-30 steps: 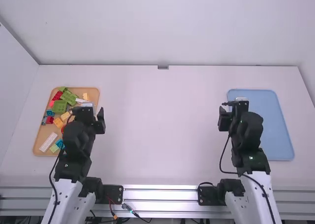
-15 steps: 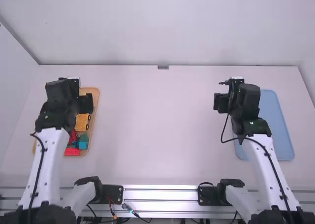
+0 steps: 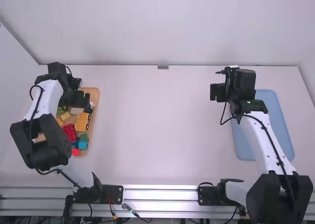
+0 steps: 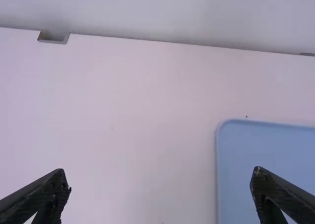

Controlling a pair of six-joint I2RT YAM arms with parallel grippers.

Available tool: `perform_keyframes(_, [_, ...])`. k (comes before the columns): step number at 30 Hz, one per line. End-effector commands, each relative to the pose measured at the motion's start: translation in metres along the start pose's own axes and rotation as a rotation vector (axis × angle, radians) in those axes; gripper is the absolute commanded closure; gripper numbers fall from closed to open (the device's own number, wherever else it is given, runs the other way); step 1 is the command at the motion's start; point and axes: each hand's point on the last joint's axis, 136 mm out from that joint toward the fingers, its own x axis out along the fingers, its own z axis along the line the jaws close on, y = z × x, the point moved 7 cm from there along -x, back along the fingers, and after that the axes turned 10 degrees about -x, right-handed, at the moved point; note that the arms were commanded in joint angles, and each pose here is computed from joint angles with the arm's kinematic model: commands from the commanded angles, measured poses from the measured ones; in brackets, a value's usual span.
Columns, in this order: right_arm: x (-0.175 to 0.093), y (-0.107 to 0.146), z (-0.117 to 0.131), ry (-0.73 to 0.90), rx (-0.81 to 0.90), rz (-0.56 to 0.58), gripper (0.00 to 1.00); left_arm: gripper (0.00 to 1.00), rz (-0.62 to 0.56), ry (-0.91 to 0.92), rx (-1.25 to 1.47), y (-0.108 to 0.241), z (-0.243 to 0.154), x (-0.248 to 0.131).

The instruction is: Assemble lego blocks to make yellow taxi

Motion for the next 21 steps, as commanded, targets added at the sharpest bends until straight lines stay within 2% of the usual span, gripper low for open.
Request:
perform_keyframes(1, [-0.001, -0.015, -0.005, 0.006, -0.008, -0.033, 0.02, 0.02, 0.049, 0.048, 0.07, -0.002, 0.0, 0.019])
perform_keyframes(6, [0.001, -0.021, -0.007, 0.012, -0.011, -0.053, 0.01, 0.01, 0.101, 0.03, 0.068, 0.002, 0.004, 0.046])
perform_keyframes(14, [0.001, -0.024, -0.007, 0.017, -0.012, -0.07, 0.01, 0.01, 0.072, -0.003, 0.113, 0.016, 0.004, 0.079])
perform_keyframes(21, [0.001, -0.024, -0.008, 0.018, -0.012, -0.072, 0.01, 0.01, 0.056, -0.044, 0.024, 0.022, 0.021, 0.087])
